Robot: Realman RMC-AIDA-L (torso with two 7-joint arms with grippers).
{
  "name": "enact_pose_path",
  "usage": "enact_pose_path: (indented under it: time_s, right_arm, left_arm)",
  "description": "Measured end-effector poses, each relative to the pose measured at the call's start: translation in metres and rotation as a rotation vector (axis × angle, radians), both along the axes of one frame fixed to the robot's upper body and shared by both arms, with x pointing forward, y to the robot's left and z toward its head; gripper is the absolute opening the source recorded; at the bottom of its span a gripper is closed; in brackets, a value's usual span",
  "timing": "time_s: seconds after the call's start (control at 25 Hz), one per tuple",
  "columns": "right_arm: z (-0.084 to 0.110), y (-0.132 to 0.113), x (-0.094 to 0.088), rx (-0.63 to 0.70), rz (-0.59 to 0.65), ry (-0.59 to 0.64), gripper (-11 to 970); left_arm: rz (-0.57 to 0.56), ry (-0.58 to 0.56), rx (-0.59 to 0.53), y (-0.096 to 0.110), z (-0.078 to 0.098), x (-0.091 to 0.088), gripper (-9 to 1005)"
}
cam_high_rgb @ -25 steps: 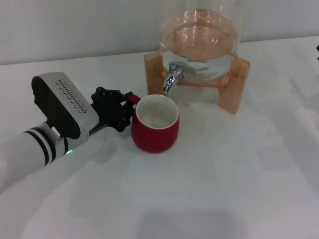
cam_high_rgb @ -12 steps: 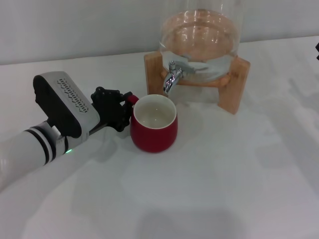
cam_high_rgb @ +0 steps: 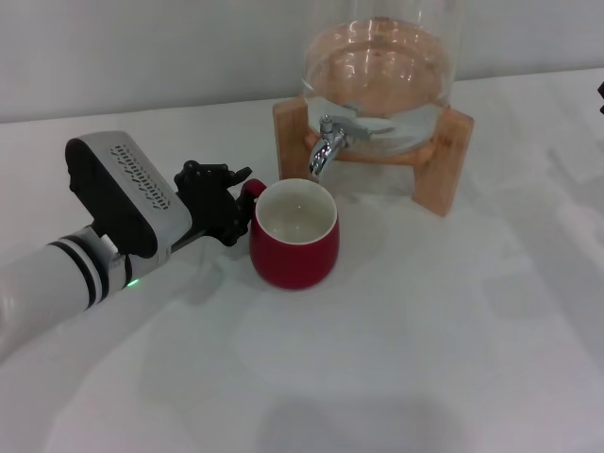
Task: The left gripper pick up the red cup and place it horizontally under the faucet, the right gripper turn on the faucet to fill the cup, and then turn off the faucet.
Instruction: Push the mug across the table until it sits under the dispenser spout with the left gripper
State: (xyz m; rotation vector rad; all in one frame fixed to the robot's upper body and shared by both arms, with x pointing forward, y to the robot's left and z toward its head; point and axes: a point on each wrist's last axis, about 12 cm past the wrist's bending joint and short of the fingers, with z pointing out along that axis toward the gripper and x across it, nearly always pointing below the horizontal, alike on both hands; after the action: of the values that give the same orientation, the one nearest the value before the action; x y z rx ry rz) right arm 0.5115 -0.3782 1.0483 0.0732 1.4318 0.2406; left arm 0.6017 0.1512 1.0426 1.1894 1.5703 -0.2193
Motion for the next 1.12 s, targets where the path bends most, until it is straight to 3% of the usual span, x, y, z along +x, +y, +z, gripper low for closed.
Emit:
enact_pose_path:
  time_s: [0.52, 1.12]
  right_arm:
    - [0.0009, 0.0002, 0.0009, -0.001, 0.002, -0.004, 873]
    - [0.0006, 0.0007, 0.0002, 0.002, 0.004, -0.006, 873]
  left_arm:
    - [-0.008, -0.002, -0.001, -0.0031, 0.0026, 0.0021, 240]
    - [-0.019, -0.001, 0.026, -0.0063, 0.0016, 0.0019, 404]
